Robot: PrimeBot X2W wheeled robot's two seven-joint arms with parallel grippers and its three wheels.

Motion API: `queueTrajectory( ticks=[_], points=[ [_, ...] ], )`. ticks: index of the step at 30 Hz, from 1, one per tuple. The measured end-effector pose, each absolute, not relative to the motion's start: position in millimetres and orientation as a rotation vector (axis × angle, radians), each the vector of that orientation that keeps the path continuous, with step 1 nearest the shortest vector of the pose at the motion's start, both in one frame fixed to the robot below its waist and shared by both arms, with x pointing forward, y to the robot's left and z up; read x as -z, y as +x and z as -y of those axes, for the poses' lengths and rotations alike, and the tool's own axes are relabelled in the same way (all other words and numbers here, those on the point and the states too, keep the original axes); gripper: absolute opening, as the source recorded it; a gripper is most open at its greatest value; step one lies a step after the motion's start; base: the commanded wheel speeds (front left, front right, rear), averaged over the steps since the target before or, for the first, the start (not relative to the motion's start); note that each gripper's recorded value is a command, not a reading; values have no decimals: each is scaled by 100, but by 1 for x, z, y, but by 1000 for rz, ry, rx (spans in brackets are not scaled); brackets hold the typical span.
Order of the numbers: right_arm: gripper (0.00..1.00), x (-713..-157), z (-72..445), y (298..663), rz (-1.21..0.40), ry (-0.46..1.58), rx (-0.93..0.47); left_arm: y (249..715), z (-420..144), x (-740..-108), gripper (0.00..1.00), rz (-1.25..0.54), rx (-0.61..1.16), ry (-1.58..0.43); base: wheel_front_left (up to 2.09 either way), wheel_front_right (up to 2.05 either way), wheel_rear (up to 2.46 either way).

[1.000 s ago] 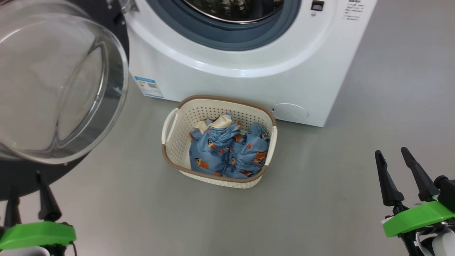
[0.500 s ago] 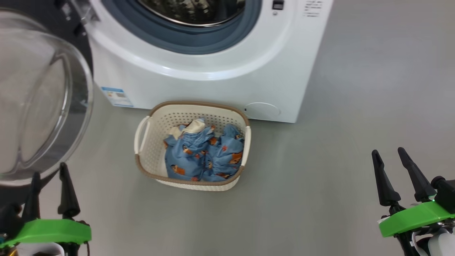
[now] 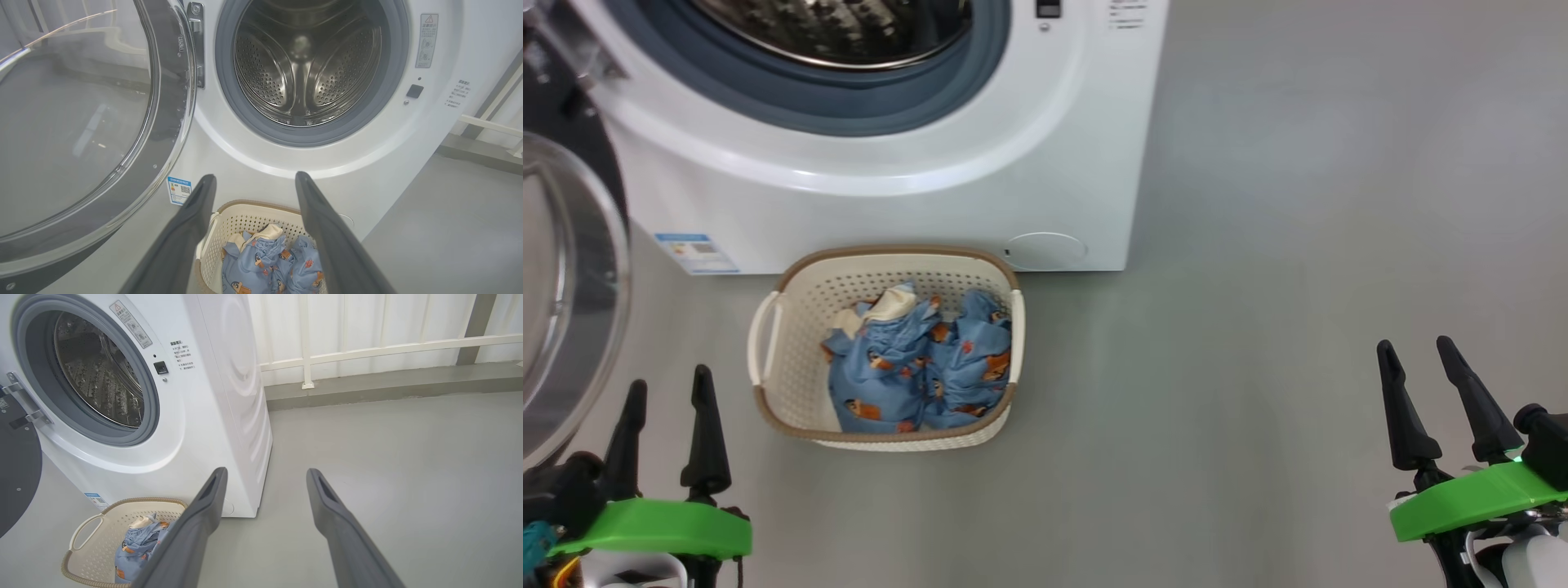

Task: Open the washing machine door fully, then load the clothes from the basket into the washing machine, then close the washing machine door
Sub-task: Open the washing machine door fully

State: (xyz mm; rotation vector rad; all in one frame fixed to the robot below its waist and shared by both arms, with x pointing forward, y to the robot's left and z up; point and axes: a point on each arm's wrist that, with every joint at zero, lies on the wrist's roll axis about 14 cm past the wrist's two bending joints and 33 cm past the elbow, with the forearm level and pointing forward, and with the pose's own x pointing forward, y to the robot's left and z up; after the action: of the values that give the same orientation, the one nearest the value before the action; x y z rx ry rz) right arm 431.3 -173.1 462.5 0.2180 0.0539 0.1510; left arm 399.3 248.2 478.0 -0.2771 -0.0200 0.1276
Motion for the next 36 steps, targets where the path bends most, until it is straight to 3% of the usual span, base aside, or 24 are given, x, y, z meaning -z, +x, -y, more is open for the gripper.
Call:
queueTrajectory(
  ticks=[13, 36],
  points=[
    [100, -463, 201, 417, -47, 227, -57, 422, -204, -479, 100, 11, 28, -268, 0, 0, 0],
    [100, -461, 209, 414, -51, 232, -27, 428, -190, -480, 100, 12, 77, -312, 0, 0, 0]
  ],
)
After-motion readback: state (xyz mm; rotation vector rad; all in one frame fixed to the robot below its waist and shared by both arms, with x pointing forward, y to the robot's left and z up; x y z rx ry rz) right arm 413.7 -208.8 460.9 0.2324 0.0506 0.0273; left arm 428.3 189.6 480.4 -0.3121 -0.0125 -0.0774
